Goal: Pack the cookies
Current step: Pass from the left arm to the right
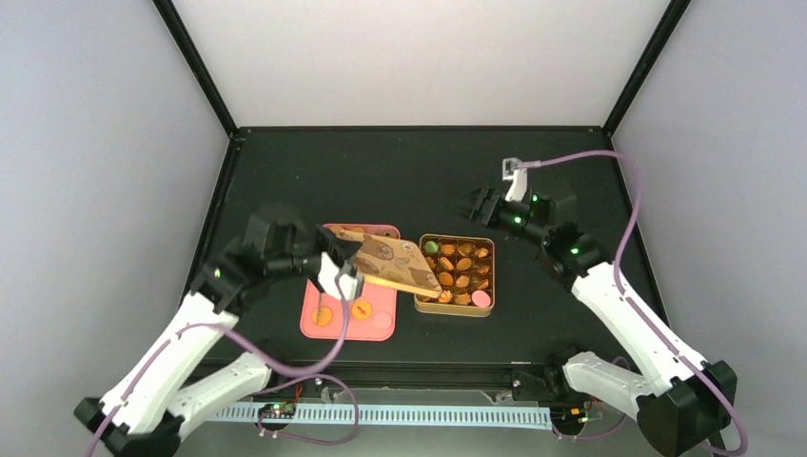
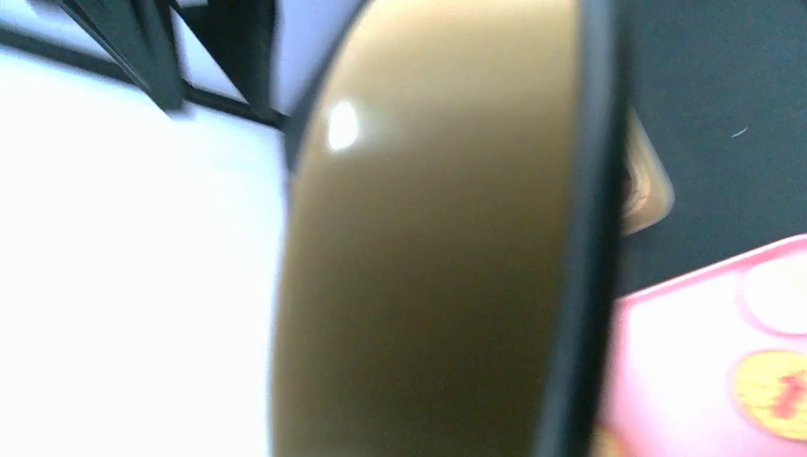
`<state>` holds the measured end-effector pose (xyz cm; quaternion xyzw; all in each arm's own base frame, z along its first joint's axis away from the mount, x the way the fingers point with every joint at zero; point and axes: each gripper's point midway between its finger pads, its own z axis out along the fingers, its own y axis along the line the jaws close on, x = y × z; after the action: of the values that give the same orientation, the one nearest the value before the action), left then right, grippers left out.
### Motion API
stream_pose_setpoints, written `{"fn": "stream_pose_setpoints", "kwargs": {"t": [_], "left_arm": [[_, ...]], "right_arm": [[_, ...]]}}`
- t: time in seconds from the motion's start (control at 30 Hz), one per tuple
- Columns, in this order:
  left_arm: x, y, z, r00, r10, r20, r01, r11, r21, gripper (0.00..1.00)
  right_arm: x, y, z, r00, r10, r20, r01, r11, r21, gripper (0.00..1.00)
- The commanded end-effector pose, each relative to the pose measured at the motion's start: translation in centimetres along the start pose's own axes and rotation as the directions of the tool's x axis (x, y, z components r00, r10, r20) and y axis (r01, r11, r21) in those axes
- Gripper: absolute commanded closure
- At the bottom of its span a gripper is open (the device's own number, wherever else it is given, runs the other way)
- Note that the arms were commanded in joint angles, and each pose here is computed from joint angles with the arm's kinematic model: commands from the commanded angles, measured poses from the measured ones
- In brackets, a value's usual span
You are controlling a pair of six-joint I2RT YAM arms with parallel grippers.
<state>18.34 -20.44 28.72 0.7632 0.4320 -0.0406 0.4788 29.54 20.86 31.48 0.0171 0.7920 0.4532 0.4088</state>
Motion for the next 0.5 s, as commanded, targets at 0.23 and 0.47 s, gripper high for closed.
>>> {"fn": "stream_pose_setpoints", "kwargs": {"t": [0.23,0.47], "left_arm": [[-3.6,3.4,-0.4,0.741,0.659,-0.127,-0.616,0.592,-0.52,0.98],[-5.4,4.4,-0.4,0.687,0.71,-0.153,-0.634,0.484,-0.603,0.98]], "right_arm": [[6.8,1.3,-0.1,0.953,0.183,-0.243,-0.248,0.931,-0.269,0.25],[8.8,0.8,-0.3,0.933,0.222,-0.283,-0.304,0.908,-0.288,0.26]]}}
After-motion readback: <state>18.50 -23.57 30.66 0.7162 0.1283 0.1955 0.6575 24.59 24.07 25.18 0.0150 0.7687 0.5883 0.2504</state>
